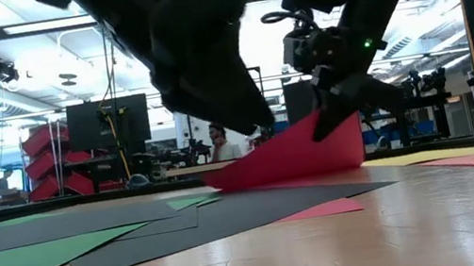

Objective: Organize paper
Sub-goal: Move the pink colored paper to the top center of the table

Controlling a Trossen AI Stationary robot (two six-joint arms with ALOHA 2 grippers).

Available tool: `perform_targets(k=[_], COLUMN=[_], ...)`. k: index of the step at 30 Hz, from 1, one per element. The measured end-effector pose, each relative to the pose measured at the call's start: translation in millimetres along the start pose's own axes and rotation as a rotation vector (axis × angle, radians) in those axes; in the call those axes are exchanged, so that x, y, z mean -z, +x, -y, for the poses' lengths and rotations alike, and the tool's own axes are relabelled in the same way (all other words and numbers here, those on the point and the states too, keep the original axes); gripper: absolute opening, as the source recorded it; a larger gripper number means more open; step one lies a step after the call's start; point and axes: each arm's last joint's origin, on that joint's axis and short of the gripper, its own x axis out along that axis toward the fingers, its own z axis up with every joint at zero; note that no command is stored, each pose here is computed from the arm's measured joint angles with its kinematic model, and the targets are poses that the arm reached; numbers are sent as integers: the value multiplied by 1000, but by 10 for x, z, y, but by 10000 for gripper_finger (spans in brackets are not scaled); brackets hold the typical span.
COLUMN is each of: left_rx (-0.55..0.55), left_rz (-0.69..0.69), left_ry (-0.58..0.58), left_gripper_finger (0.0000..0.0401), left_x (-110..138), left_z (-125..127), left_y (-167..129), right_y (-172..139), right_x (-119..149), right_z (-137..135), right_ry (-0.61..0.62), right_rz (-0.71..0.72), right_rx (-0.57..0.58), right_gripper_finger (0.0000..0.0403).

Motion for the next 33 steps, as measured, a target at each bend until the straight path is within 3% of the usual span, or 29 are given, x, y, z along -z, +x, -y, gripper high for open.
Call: perform_targets(k=[9,16,24,33], left_rx=[43,65,5,75], left_rz=[24,-79,-250,-299], left_ry=[39,26,-53,-83], left_gripper_finger=[217,172,112,52], left_x=[-78,44,164,173], left_z=[89,35,-86,-70], left_y=[171,424,413,391], right_y=[48,46,43,15], right_x=[27,19,4,-43], right_z=[125,130,131,76], right_ry=[44,49,71,-22], right_rz=[2,8,20,50], right_rx=[23,22,30,25], right_gripper_finger=[0,0,0,0])
